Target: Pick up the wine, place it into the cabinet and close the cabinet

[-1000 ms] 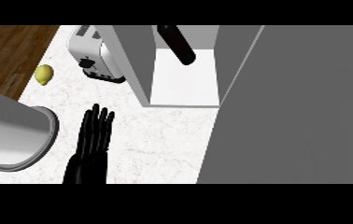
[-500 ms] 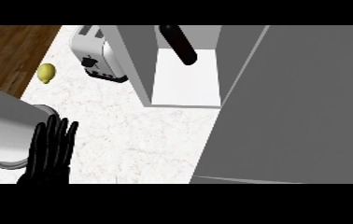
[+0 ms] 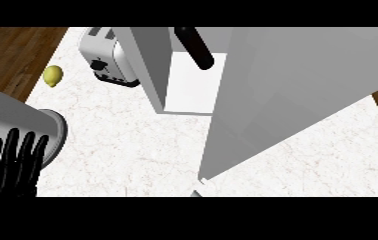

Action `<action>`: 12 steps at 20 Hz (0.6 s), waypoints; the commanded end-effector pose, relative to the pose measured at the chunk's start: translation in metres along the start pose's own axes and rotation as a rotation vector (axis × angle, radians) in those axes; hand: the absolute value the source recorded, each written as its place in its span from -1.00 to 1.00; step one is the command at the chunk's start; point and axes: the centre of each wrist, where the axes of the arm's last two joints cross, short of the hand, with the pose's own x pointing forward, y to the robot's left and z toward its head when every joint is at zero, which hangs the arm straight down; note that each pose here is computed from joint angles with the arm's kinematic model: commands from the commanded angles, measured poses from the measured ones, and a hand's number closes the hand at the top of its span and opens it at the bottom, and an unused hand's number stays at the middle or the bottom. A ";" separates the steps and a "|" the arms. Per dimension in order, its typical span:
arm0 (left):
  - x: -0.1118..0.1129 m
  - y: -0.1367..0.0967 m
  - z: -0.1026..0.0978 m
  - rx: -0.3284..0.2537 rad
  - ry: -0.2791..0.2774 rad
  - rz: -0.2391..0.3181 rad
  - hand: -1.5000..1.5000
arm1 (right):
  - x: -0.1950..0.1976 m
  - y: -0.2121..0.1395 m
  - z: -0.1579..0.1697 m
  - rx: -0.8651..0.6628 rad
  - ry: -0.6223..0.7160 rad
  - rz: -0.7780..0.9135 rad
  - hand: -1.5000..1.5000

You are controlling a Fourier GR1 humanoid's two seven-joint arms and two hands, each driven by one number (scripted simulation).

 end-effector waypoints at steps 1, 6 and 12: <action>0.014 0.023 0.003 -0.018 -0.009 0.002 -1.00 | 0.011 0.020 -0.028 0.069 -0.064 -0.018 1.00; 0.024 0.034 -0.008 -0.056 -0.004 0.025 -1.00 | 0.012 0.021 -0.061 0.030 -0.074 0.008 1.00; 0.045 0.055 -0.019 -0.064 -0.038 0.014 -1.00 | 0.027 0.006 -0.121 -0.012 -0.015 0.000 1.00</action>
